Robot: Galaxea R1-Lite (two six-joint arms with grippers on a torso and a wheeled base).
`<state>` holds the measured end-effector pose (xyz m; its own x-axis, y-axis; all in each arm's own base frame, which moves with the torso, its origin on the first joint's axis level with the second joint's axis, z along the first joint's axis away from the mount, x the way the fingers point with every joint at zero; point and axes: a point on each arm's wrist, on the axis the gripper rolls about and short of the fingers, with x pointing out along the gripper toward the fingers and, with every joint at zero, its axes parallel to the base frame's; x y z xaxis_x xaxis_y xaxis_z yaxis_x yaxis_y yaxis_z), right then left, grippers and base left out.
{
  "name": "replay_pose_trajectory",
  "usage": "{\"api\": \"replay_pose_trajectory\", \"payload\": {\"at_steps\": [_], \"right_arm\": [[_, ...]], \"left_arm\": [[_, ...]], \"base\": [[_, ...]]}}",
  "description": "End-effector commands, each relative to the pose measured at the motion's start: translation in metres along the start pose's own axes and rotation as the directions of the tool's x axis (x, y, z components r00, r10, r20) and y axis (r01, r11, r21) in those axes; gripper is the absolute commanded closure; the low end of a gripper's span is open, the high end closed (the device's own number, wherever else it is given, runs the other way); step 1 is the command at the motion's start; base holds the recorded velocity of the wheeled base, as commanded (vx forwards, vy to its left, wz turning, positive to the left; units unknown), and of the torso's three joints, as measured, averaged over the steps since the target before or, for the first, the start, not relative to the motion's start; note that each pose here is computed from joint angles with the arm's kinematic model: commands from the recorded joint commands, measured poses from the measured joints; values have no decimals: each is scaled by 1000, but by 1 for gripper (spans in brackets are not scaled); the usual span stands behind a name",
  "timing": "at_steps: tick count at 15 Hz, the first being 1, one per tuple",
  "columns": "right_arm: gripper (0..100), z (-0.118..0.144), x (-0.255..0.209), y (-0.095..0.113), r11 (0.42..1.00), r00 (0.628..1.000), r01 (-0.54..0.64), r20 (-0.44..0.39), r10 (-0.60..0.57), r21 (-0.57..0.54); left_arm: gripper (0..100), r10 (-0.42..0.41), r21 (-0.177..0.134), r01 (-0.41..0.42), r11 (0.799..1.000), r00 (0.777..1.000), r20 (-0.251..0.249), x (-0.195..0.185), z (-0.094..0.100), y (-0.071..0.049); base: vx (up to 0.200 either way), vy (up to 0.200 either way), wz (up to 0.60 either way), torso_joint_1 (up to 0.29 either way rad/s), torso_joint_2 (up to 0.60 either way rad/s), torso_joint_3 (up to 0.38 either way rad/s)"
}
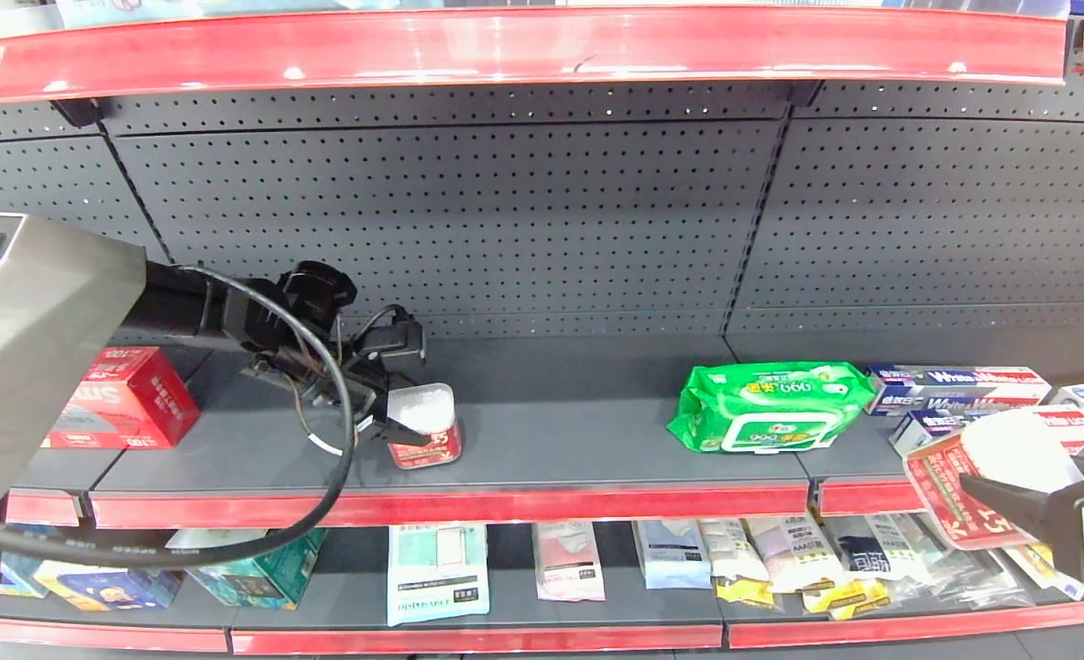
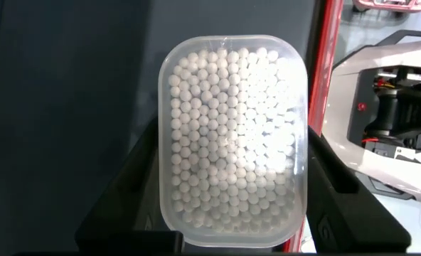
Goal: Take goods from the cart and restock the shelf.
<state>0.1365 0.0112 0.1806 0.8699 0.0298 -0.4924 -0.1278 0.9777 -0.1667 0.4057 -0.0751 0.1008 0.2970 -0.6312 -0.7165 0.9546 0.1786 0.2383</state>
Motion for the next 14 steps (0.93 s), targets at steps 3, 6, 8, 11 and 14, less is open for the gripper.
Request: {"api": "replay_pose_trajectory", "payload": {"at_steps": [3,6,8,11,14], "right_arm": [[100,0,1,0,1000,1000,-1,-4,1,-9],[100,-1,1,0,1000,1000,-1,-7,1,-16],[100,-1,1,0,1000,1000,-1,-7,1,-18],[100,-1,2,0,1000,1000,-2,-10,2,-18],[100,-2,3,1,1000,1000,-3,-17,3,-18]], "left_arm": [[100,-17,22,16,1000,1000,11,-1,-2,-4],[100,-15,24,15,1000,1000,11,-1,-2,-4],[100,-19,30,18,999,999,29,-3,-2,-3],[100,-23,37,22,999,999,28,-3,-6,-4],[100,-43,45,41,998,998,48,-3,-7,-5]], "base": [[0,0,0,0,0,0],[0,0,0,0,0,0],[0,0,0,0,0,0],[0,0,0,0,0,0],[0,0,0,0,0,0]]}}
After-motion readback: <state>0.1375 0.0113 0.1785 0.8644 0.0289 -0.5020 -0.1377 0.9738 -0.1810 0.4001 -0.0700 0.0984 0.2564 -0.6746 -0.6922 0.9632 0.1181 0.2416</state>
